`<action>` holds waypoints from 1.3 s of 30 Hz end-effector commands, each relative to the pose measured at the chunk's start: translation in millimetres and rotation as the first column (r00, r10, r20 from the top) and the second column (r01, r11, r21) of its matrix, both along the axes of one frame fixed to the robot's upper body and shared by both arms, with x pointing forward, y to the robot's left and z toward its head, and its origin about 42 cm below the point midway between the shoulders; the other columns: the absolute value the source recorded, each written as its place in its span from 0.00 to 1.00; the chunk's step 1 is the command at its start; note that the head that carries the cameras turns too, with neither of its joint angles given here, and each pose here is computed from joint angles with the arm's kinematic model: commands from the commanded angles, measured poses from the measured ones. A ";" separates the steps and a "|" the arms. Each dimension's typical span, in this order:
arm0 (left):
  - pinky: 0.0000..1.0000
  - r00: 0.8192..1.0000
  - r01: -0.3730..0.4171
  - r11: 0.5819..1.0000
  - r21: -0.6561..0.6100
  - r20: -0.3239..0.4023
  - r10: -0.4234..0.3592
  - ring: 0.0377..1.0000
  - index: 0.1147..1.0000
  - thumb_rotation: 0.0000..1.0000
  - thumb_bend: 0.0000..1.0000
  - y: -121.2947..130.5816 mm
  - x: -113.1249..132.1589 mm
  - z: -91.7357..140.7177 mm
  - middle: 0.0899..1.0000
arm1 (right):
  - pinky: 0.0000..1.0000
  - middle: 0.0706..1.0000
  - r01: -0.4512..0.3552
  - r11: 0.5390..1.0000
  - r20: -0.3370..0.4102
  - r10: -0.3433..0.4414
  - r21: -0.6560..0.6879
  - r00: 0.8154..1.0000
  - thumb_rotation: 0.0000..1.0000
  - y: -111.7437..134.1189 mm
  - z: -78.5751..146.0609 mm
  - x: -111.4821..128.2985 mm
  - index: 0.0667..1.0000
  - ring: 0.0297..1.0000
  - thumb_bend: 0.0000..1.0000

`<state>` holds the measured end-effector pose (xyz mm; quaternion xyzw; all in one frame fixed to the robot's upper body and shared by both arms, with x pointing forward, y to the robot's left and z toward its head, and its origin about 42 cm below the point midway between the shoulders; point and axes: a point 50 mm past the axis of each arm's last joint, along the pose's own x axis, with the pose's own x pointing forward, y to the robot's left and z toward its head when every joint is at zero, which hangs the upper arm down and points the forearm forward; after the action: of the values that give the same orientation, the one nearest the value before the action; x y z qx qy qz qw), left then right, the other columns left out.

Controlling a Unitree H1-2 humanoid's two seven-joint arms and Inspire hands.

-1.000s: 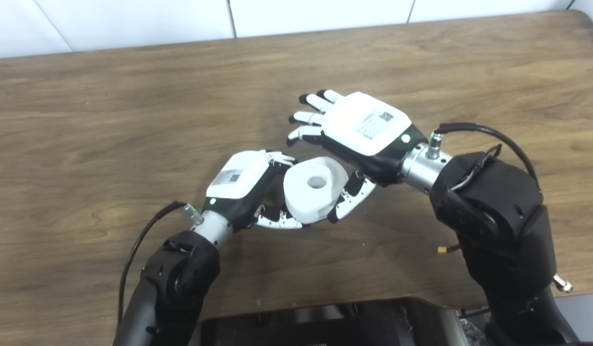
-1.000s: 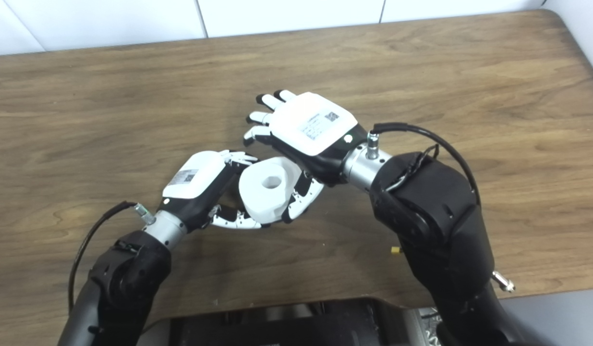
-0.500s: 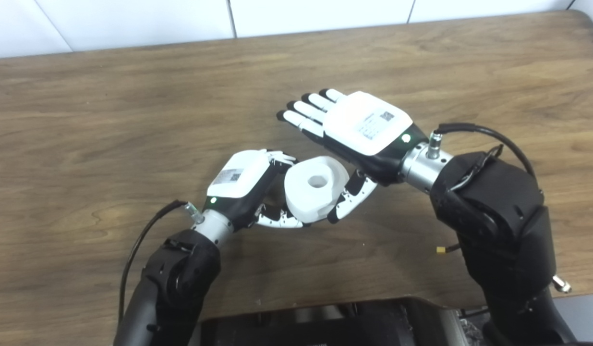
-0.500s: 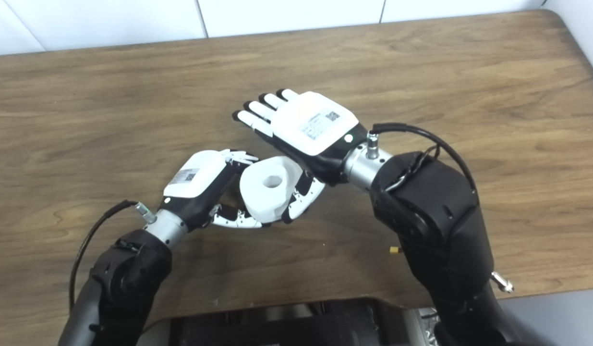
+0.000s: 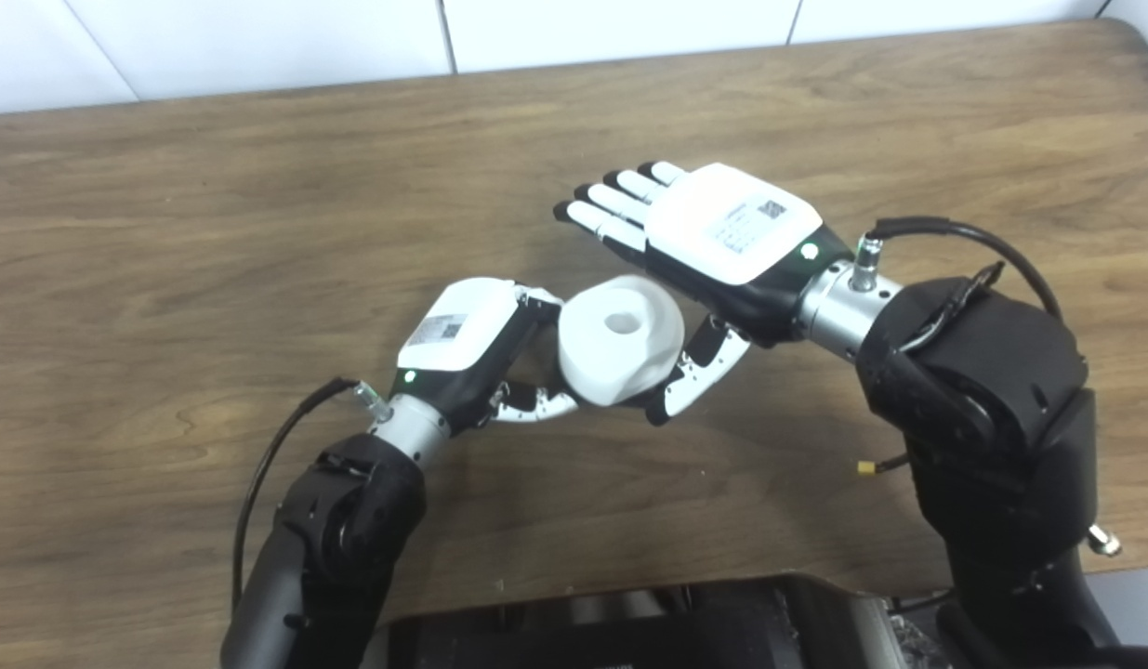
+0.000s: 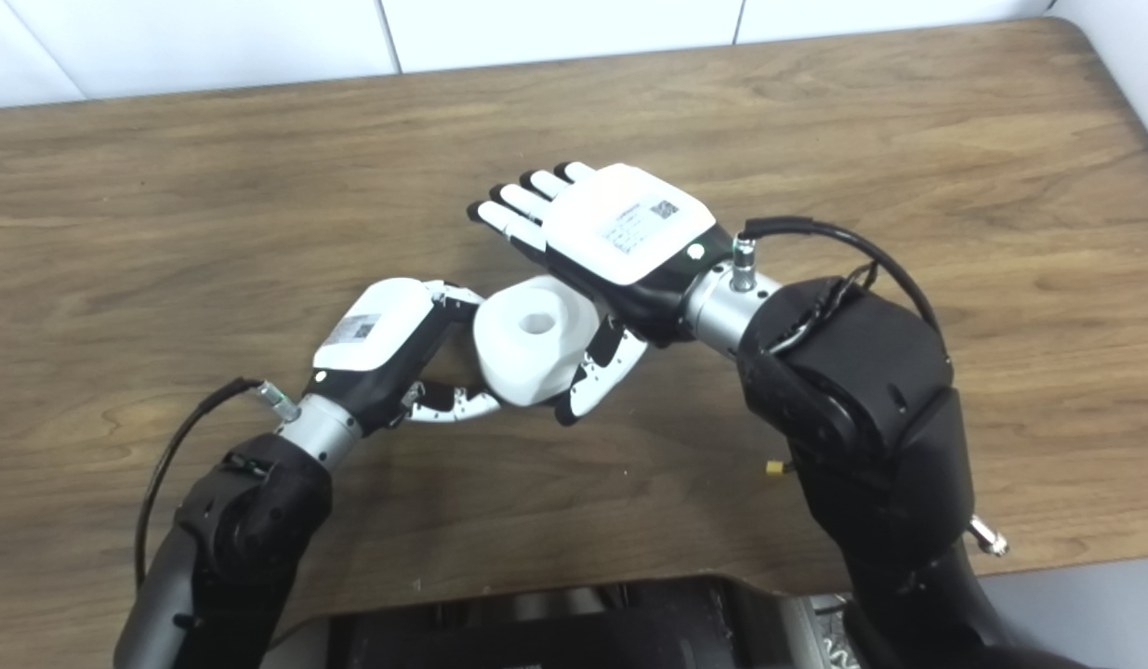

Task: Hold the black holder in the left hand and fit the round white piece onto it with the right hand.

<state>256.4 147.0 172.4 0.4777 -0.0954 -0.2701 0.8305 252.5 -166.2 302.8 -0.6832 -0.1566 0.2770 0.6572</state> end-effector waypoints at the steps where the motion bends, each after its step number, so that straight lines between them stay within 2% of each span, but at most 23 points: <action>1: 0.88 1.000 -0.004 1.000 -0.007 -0.009 0.004 0.77 0.42 0.06 0.52 1.8 0.2 3.8 0.68 | 1.00 1.00 -0.005 1.000 0.079 0.004 0.018 0.997 0.47 0.2 11.9 0.2 1.00 1.00 1.00; 9: 0.88 0.999 0.013 1.000 0.028 -0.050 -0.011 0.79 0.43 0.07 0.52 4.7 1.0 6.1 0.71 | 1.00 1.00 0.000 1.000 0.080 -0.001 0.021 0.997 0.47 -0.9 11.9 3.3 1.00 1.00 1.00; 10: 0.90 0.999 0.020 0.999 0.041 -0.049 -0.018 0.81 0.52 0.13 0.68 5.9 1.0 5.9 0.73 | 1.00 1.00 -0.002 1.000 0.084 0.001 0.016 0.996 0.47 -1.1 11.8 3.7 1.00 1.00 1.00; 11: 0.93 0.998 0.027 0.998 0.057 -0.050 -0.024 0.84 0.59 0.20 0.78 7.1 1.0 6.1 0.75 | 1.00 1.00 -0.003 1.000 0.087 0.002 0.012 0.996 0.47 -1.4 11.8 3.9 1.00 1.00 1.00; 16: 0.99 0.996 0.054 0.990 0.127 -0.077 -0.044 0.90 0.73 0.35 0.88 11.0 3.0 9.1 0.83 | 1.00 1.00 -0.003 1.000 0.085 0.002 0.011 0.996 0.46 -4.8 11.2 4.1 1.00 1.00 1.00; 21: 1.00 0.992 0.077 0.984 0.160 -0.111 -0.060 0.94 0.85 0.42 0.98 14.6 4.3 13.3 0.89 | 1.00 1.00 0.003 1.000 0.080 -0.004 0.015 0.997 0.45 -6.4 11.1 5.1 1.00 1.00 1.00; 26: 1.00 0.991 0.057 0.985 0.166 -0.130 -0.035 0.96 0.94 0.43 1.00 22.7 6.0 19.2 0.92 | 1.00 1.00 0.000 1.000 0.071 -0.001 0.016 0.997 0.46 -6.7 10.5 6.7 1.00 1.00 1.00; 29: 1.00 0.993 0.020 0.987 0.161 -0.114 -0.002 0.97 0.98 0.43 1.00 31.3 8.3 23.4 0.94 | 1.00 1.00 0.002 1.000 0.064 -0.003 0.015 0.998 0.45 -6.6 9.8 7.4 1.00 1.00 1.00; 34: 1.00 0.995 -0.063 0.992 0.114 -0.075 0.072 0.96 1.00 0.42 1.00 46.3 11.5 30.0 0.95 | 1.00 1.00 0.008 1.000 0.052 -0.008 0.007 0.999 0.45 -8.3 8.1 7.8 1.00 1.00 1.00; 39: 0.95 0.986 -0.150 0.986 0.077 -0.061 0.155 0.98 1.00 0.40 1.00 58.6 11.6 37.3 0.98 | 1.00 1.00 0.013 1.000 0.051 -0.013 -0.001 0.999 0.44 -10.3 7.1 7.9 1.00 1.00 1.00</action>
<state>268.1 203.3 197.0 0.5040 0.0018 -0.2498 0.8268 260.3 -175.4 298.5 -0.6880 -0.1433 0.2763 0.6556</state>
